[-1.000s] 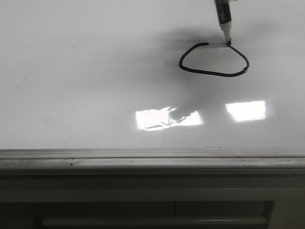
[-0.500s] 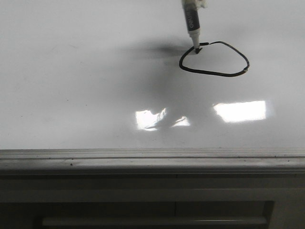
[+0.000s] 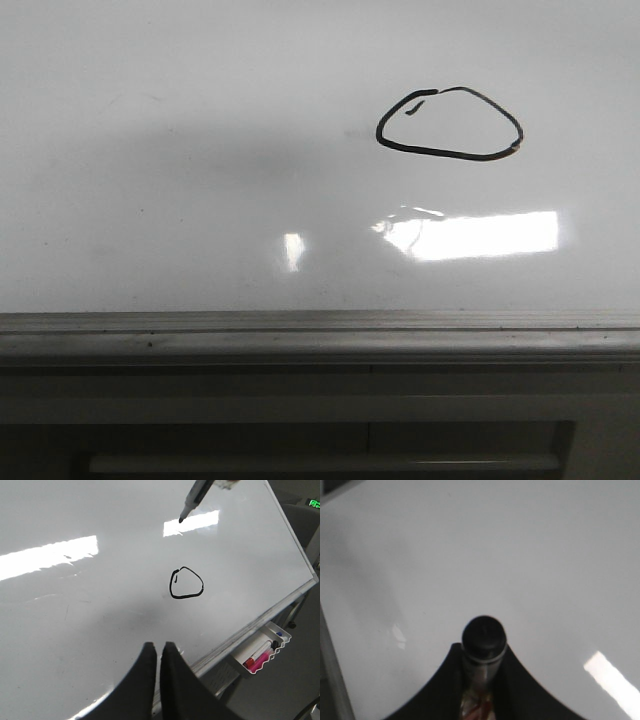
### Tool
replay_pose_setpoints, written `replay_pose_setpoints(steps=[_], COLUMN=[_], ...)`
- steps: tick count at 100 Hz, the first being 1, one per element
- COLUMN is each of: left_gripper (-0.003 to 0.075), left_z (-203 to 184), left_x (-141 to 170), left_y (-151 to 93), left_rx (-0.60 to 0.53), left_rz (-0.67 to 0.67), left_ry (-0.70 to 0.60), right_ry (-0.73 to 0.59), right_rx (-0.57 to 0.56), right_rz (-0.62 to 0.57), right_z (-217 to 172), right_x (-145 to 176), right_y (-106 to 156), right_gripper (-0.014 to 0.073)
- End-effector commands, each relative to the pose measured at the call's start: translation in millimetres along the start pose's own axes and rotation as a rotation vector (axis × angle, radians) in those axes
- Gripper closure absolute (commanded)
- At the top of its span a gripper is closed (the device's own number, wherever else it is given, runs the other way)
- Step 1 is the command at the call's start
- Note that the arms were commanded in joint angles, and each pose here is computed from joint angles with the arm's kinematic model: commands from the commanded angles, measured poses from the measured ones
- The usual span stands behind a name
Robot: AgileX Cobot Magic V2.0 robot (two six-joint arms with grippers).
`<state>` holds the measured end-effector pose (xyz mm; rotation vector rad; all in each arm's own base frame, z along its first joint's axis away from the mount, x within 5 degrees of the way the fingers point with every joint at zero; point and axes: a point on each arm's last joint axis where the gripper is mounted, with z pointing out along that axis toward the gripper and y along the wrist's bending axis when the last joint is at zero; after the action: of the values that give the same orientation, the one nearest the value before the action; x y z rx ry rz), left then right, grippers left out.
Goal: Write number 0 on whiteboard
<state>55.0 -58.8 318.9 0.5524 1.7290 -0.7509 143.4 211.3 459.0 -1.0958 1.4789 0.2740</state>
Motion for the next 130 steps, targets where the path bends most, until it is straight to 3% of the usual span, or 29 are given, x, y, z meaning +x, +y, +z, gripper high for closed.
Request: replay_pose_setpoints(steps=[1, 15, 19, 24, 57, 88, 102, 117, 130], left_gripper=[0.0624, 0.0268, 0.0203, 0.0183, 0.0272, 0.0318, 0.0466, 0.0743, 0.074], left_z=[-4, -6, -6, -5, 5, 7, 7, 7, 7], left_x=[-19, -28, -32, -37, -58, -66, -66, -65, -63], left_y=[-6, -13, -16, -21, -51, -57, -57, -57, -56], left_rx=[0.046, 0.088, 0.112, 0.146, 0.36, 0.393, 0.394, 0.393, 0.39], left_rz=[0.02, 0.15, 0.177, 0.206, 0.311, 0.303, 0.301, 0.302, 0.307], left_ry=[-0.1, -0.043, -0.021, 0.01, 0.002, -0.084, -0.084, -0.077, -0.053], right_ry=[-0.142, -0.16, -0.172, -0.205, -0.335, -0.328, -0.294, -0.284, -0.282], right_rx=[-0.001, -0.114, -0.14, -0.18, -0.344, -0.428, -0.454, -0.458, -0.459], right_rz=[-0.011, 0.052, 0.031, 0.008, 0.06, 0.096, 0.082, 0.081, 0.081], right_z=[-22, -26, -27, -28, -33, -41, -43, -43, -43], right_x=[-23, -29, -30, -32, -37, -40, -37, -37, -36], right_y=[-2, 17, 23, 34, 73, 87, 92, 93, 93], right_gripper=[0.0644, 0.0645, 0.0645, 0.0646, 0.0671, 0.0671, 0.0671, 0.0671, 0.0626])
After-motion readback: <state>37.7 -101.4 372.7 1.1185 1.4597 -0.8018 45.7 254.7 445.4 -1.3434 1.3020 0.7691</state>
